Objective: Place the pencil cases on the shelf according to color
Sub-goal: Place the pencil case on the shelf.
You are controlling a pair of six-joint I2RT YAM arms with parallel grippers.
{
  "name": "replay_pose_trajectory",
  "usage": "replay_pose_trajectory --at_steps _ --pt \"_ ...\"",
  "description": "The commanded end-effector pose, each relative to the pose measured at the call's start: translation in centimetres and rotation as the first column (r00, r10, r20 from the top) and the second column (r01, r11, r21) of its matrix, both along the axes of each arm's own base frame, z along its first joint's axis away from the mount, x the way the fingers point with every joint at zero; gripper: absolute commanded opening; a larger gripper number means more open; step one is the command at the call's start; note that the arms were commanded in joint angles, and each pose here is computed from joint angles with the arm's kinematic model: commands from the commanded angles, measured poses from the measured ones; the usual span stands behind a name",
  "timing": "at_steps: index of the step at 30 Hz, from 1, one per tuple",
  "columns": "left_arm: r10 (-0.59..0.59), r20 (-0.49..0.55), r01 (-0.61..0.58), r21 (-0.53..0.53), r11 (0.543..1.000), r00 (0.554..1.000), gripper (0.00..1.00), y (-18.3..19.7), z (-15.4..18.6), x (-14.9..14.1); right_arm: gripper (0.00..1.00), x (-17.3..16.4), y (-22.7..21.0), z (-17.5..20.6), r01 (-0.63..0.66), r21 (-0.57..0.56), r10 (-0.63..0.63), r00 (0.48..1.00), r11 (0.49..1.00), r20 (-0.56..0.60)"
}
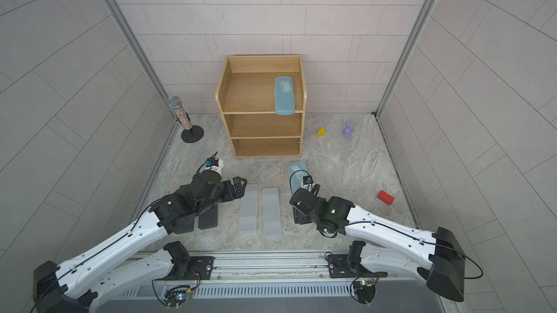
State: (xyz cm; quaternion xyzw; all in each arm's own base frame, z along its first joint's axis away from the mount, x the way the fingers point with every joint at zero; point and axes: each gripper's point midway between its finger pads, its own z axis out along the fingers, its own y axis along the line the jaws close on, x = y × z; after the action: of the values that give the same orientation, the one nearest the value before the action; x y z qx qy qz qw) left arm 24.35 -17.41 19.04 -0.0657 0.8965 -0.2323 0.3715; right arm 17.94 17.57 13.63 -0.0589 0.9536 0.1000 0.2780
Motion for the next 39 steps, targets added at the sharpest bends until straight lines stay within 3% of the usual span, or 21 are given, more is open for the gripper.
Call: replay_pose_trajectory --at_steps 1,5,12,23,26,28,31,39 --pt "-0.013 0.011 0.013 0.006 1.0 1.0 1.0 -0.1 2.2 1.3 0.56 -0.3 -1.1 2.4 -0.032 -0.047 0.034 0.999 0.998 0.031" --pt "-0.032 0.004 0.032 -0.021 0.999 0.999 1.0 0.1 4.2 2.9 0.56 0.3 0.1 6.1 -0.071 -0.009 0.072 0.994 0.997 0.078" --pt "0.002 -0.003 -0.002 -0.037 0.999 1.0 1.0 3.6 6.9 5.8 0.57 2.9 3.4 12.6 -0.114 0.038 0.106 0.98 0.993 0.17" --pt "0.007 0.104 -0.004 -0.023 1.0 0.995 1.0 3.8 10.6 8.9 0.58 10.2 7.7 20.6 -0.069 0.098 0.037 0.956 0.993 0.292" --pt "0.013 0.141 -0.011 -0.02 1.0 0.99 1.0 4.1 11.3 9.3 0.6 12.0 9.5 22.2 -0.108 0.123 0.063 0.942 0.986 0.328" --pt "0.004 0.146 -0.001 -0.02 1.0 0.989 1.0 3.9 11.1 9.7 0.62 13.6 10.5 23.0 -0.143 0.156 0.082 0.936 0.977 0.343" --pt "-0.006 0.116 0.007 -0.013 1.0 0.993 1.0 3.7 10.1 10.1 0.53 16.0 11.3 24.4 -0.142 0.214 0.056 0.929 0.966 0.365" --pt "0.006 0.113 -0.005 -0.012 1.0 0.994 1.0 4.5 8.5 10.5 0.57 20.6 13.7 26.0 -0.152 0.242 0.046 0.917 0.958 0.396"
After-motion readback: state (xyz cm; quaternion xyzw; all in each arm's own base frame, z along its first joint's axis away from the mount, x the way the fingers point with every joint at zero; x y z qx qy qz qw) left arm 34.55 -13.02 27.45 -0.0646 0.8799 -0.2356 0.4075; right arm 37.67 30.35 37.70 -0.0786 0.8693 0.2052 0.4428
